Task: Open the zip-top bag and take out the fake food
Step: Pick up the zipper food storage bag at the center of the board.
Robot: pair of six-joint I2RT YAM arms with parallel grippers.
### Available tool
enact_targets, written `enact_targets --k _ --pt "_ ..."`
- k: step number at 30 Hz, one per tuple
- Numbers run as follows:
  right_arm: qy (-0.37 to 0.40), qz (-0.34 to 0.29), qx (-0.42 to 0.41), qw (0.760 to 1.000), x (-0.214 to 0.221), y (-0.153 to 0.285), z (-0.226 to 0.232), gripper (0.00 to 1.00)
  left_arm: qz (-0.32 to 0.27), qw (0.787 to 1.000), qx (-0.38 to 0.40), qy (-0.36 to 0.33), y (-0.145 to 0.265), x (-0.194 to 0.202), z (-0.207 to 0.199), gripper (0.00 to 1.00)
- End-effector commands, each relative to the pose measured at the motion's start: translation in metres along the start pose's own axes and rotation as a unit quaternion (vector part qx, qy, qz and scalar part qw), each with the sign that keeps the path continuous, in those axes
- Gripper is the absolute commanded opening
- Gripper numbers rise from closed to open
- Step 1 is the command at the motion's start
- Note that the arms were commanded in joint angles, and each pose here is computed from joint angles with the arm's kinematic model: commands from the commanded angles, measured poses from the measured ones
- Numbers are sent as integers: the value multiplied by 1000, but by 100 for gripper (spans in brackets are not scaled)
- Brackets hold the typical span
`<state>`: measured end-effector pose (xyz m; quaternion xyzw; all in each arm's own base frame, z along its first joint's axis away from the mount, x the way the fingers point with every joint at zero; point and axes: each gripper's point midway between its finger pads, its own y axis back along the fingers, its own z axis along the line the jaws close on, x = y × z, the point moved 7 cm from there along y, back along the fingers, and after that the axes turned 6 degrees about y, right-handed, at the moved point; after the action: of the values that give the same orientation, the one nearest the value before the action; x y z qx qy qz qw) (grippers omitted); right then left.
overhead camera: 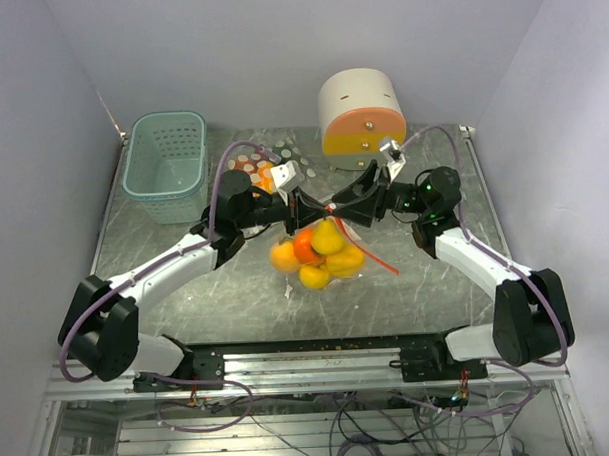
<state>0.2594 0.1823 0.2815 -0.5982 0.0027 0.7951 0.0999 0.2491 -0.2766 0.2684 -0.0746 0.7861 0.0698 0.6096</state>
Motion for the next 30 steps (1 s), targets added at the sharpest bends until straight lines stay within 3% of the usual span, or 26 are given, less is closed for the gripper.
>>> enact_targets --k 1,5,9,14,19,22,24,27,30 --pt "13 23 -43 999 3 -14 1 55 -27 998 27 -49 7 -27 -17 7" --pt "4 22 -76 997 5 -21 3 42 -21 998 25 -58 10 -28 -19 7" --pt "4 8 -97 995 3 -21 9 17 -15 998 12 -59 12 -26 -17 7" --pt "13 -15 -123 992 -4 -17 24 0 -7 999 -26 -46 10 -17 -5 7" --pt "20 -19 -130 991 -3 -11 36 0 -14 997 -77 -28 9 -13 9 7" --pt "35 -10 -85 996 -2 -11 30 0 -23 996 -85 -18 8 -15 12 9" --pt "57 22 -8 998 0 -18 18 0 -26 997 -78 -13 7 -17 13 21" --pt "111 101 109 983 7 -32 9 0 -27 998 -53 -6 5 -18 10 41" --pt "112 101 130 980 7 -31 6 0 -25 999 -34 -2 4 -18 9 49"
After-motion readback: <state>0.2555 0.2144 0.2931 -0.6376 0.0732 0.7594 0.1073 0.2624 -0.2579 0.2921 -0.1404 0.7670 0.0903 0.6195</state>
